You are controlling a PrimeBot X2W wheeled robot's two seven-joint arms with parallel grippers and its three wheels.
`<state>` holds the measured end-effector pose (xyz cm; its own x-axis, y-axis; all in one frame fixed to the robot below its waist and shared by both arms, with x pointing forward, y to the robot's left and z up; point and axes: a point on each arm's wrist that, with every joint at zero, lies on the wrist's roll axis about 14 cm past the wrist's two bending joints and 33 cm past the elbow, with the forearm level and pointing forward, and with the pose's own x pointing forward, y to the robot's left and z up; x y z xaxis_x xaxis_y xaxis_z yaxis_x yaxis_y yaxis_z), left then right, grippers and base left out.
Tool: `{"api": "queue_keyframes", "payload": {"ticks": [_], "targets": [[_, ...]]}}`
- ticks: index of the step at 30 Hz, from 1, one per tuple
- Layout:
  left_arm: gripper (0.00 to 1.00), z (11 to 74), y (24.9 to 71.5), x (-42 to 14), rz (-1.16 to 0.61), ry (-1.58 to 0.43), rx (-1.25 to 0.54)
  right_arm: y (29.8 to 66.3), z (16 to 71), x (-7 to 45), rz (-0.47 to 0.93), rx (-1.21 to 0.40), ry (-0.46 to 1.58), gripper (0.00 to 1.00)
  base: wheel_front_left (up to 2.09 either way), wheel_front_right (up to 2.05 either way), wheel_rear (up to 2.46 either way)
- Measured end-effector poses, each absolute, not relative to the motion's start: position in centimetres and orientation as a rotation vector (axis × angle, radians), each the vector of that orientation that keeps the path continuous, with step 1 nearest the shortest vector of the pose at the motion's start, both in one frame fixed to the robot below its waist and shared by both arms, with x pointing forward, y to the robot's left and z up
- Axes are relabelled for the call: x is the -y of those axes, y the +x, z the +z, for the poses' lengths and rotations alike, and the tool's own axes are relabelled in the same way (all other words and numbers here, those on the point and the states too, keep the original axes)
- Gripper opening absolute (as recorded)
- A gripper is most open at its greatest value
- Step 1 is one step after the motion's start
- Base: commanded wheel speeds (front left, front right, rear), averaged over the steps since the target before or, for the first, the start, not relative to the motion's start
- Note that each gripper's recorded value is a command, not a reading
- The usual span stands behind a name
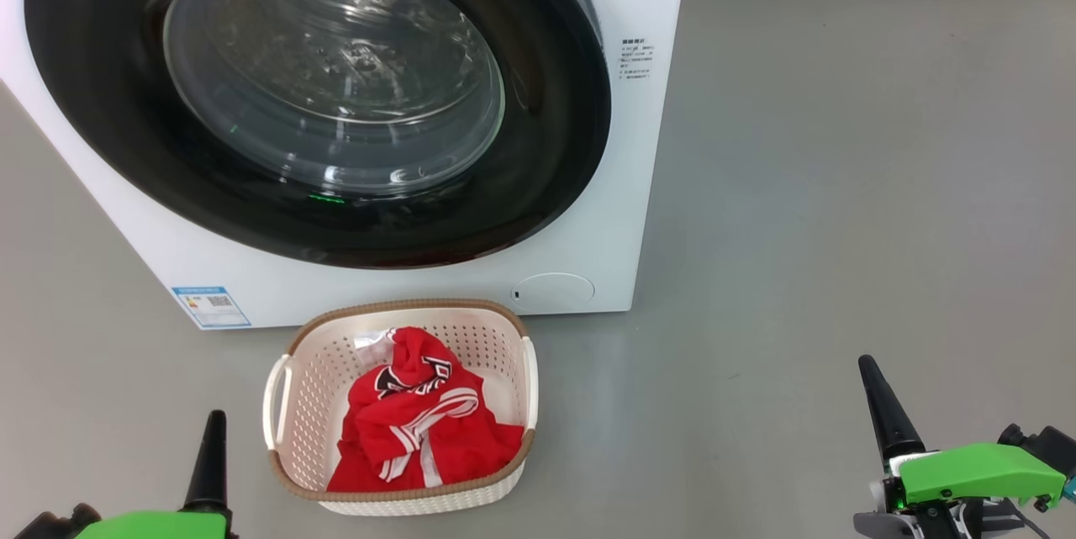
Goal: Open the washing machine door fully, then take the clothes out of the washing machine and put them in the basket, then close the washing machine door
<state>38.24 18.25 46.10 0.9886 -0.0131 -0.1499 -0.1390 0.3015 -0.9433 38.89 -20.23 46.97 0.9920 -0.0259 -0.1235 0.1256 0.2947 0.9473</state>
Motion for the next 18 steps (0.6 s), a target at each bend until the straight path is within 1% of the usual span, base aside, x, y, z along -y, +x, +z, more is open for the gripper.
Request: {"api": "queue_keyframes", "payload": {"ticks": [18], "targets": [[0.0, 47.8, 38.3, -18.4, 0.05, -1.456, -0.098, 38.9, 48.7, 20.6, -0.072, -0.037, 1.45, 0.0, 0.0, 0.0, 0.0]]}}
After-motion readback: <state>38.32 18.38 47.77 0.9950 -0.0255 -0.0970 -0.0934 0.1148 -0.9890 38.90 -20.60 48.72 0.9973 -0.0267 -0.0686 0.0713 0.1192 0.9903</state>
